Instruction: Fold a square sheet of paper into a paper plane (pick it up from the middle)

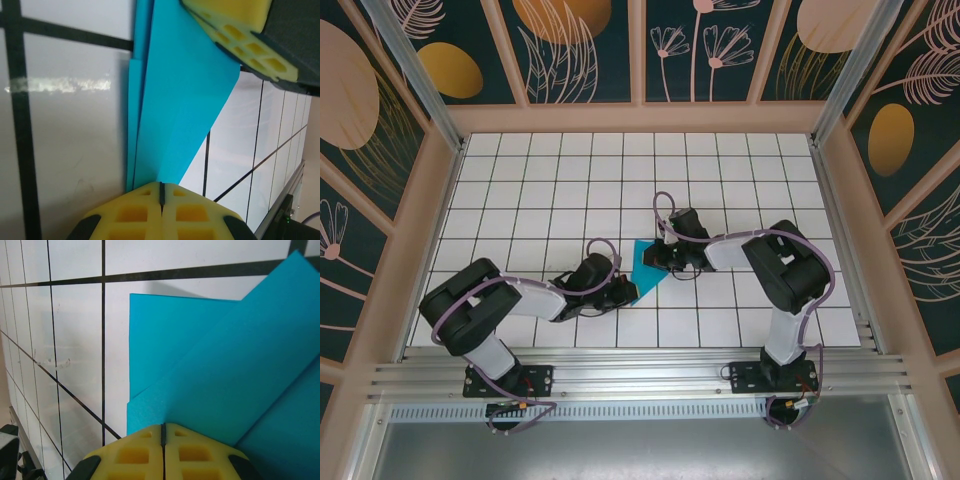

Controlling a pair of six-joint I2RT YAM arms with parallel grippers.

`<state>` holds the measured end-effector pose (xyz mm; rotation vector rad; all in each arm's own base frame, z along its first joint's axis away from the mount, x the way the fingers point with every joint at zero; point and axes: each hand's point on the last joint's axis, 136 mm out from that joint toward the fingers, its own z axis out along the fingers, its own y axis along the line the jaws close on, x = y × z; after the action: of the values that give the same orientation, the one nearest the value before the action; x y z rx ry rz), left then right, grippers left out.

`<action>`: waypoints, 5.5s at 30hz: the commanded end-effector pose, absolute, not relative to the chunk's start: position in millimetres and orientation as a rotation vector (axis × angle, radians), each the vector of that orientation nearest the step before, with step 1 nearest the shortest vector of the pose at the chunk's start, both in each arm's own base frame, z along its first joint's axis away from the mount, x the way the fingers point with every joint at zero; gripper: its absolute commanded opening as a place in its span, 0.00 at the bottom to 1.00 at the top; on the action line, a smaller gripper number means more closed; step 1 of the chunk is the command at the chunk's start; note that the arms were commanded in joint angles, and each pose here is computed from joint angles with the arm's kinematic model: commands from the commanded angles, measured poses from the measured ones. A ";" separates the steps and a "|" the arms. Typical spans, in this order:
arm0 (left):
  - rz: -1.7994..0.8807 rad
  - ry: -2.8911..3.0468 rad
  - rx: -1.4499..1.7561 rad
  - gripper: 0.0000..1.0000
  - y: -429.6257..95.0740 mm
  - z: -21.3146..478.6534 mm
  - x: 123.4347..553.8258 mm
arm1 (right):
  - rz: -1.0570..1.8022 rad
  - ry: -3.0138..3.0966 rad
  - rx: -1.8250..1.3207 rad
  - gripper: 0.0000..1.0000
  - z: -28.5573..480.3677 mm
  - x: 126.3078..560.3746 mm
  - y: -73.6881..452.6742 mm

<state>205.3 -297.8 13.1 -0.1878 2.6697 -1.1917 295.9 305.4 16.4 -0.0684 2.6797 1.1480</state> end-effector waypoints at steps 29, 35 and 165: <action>-1.037 2.685 -0.189 0.10 -270.6 51.8 196.0 | 0.888 2.840 0.088 0.07 -47.2 279.9 269.3; -0.995 2.549 -0.257 0.11 -272.2 79.9 227.9 | 0.887 2.848 0.088 0.07 -49.6 278.1 272.6; -0.640 2.546 -0.230 0.33 -259.4 83.6 283.1 | 1.136 2.527 0.161 0.42 79.3 305.3 241.9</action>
<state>286.8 -290.9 109.0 -0.2551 2.4578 -0.8929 326.0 236.4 86.5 0.1368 2.5053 1.0646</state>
